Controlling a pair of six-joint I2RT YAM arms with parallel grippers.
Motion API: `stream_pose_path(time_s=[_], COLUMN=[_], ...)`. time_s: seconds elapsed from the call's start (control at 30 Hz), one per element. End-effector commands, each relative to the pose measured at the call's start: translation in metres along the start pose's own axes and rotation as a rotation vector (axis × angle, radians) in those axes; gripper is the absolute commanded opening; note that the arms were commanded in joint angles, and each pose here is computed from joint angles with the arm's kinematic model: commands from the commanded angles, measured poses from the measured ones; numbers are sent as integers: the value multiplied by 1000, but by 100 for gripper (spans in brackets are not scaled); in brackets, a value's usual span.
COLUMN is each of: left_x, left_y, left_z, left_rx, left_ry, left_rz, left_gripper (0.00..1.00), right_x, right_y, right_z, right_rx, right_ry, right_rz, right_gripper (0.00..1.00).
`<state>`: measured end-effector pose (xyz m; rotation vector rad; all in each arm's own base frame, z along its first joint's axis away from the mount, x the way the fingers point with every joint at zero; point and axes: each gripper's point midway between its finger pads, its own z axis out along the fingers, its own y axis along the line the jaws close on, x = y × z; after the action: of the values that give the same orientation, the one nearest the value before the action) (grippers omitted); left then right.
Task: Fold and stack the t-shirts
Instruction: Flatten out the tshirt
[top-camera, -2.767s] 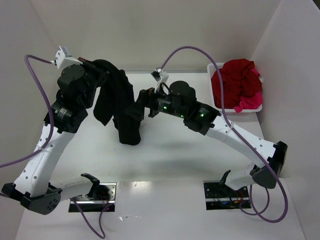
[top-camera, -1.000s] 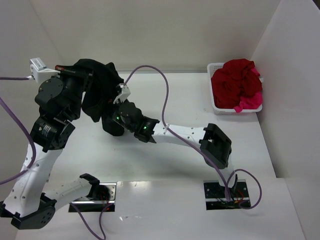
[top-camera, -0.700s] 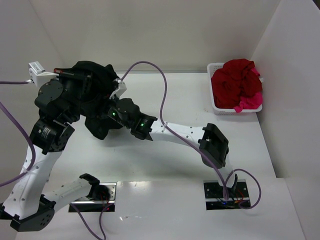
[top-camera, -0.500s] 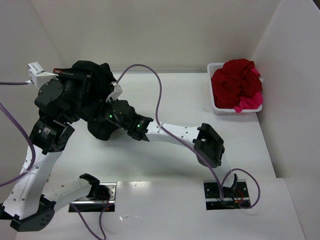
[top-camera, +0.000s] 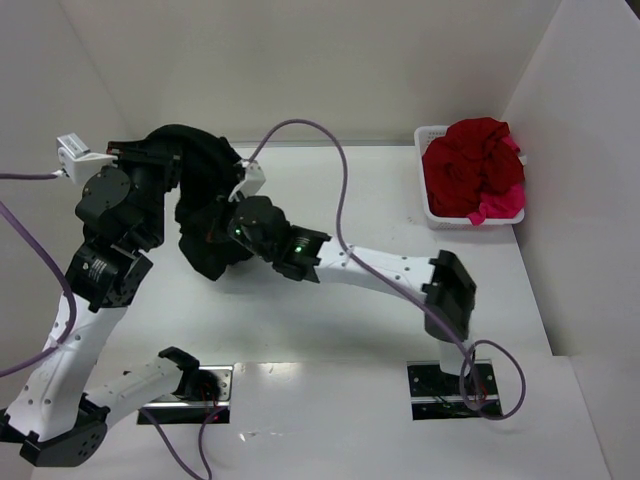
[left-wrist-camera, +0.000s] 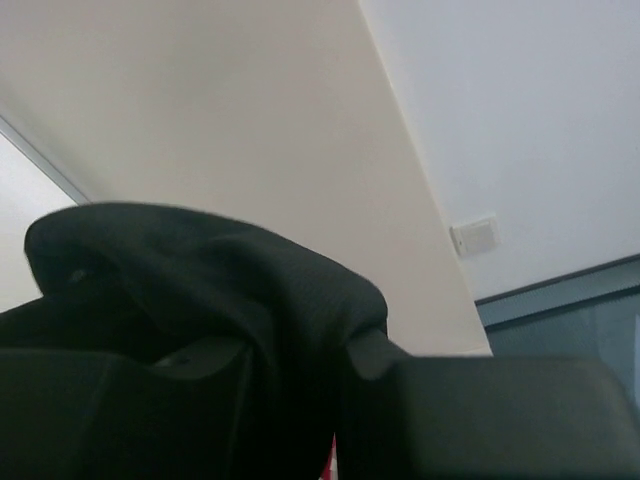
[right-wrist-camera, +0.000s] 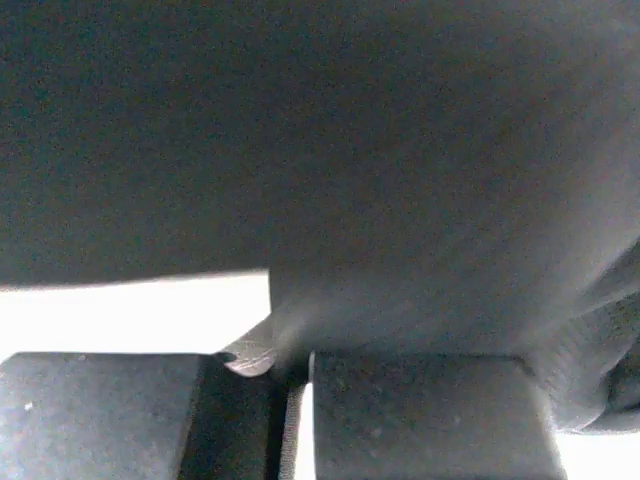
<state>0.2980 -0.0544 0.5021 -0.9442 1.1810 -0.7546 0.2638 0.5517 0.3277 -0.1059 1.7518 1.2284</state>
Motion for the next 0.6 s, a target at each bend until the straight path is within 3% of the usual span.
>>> stream_pose_path(time_s=[0.0,0.1,0.17,0.2,0.27,0.43,0.57], left_x=[-31,-25,-18,-7,7,29,33], left_y=[-13,-2,-2,10,19,48,56], left_z=[-8,-4,-6,-4,-2,5,-4], left_rx=[53,38,81,71,76,46,76], left_ry=[-110,-115,-92,-69,-23,31,55], left_rz=[-2,88,124,172,223,383,381], left_gripper=[34,58,78,90,99,99,99], right_x=[-93,-127,-135,-155,-157,-190,-228], right_y=[32,35,25,41,39,55,40], right_z=[-67,-107,-118,-130,-141,-168,-195], right_rx=[23,60,89,62,88,50,165], right_ry=[-153,-135,-72,-88,-41,-104,-243], right_rz=[-64,-101,-166,-169,-227,-222,-212], right_gripper=[0,0,0,0,0,0,0])
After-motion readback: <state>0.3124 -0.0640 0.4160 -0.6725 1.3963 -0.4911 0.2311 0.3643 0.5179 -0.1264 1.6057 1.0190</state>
